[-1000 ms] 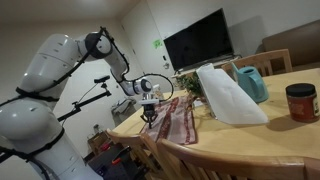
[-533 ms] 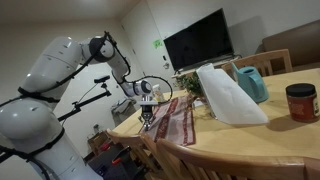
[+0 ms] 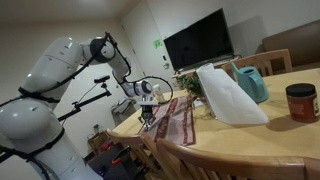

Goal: Straighten the red cloth

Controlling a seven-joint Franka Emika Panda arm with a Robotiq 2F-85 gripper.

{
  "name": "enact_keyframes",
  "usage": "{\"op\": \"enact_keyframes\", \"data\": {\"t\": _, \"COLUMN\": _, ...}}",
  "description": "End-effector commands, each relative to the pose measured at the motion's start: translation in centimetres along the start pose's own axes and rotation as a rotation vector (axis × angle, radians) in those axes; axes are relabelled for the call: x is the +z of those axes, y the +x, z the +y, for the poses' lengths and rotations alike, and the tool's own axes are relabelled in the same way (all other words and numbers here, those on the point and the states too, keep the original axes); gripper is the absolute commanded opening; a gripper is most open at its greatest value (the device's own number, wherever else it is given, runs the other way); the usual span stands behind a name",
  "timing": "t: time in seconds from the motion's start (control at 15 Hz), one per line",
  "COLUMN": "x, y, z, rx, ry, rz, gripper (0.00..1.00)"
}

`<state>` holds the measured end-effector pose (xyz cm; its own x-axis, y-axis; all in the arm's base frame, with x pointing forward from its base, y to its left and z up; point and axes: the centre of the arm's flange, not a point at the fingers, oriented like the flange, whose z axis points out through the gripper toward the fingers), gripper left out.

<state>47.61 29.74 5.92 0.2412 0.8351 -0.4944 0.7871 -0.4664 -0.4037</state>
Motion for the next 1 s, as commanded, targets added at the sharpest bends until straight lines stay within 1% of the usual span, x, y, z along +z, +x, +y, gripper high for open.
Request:
{"op": "enact_keyframes", "data": {"t": 0.0, "x": -1.3, "y": -0.7, "z": 0.5, "rx": 0.033, "ry": -0.017, "rz": 0.005, "gripper": 0.00}}
{"op": "enact_keyframes", "data": {"t": 0.33, "x": -6.5, "y": -2.4, "z": 0.1, "rx": 0.106, "ry": -0.094, "rz": 0.057, "gripper": 0.00}}
{"op": "enact_keyframes", "data": {"t": 0.53, "x": -9.8, "y": -3.4, "z": -0.5, "rx": 0.148, "ry": -0.161, "rz": 0.093, "gripper": 0.00}}
{"op": "enact_keyframes", "data": {"t": 0.67, "x": -11.6, "y": -4.2, "z": -0.7, "rx": 0.191, "ry": -0.220, "rz": 0.129, "gripper": 0.00}}
{"op": "enact_keyframes", "data": {"t": 0.73, "x": -12.3, "y": -4.6, "z": -0.7, "rx": 0.233, "ry": -0.265, "rz": 0.133, "gripper": 0.00}}
{"op": "enact_keyframes", "data": {"t": 0.93, "x": -13.8, "y": -5.7, "z": -0.1, "rx": 0.319, "ry": -0.380, "rz": 0.188, "gripper": 0.00}}
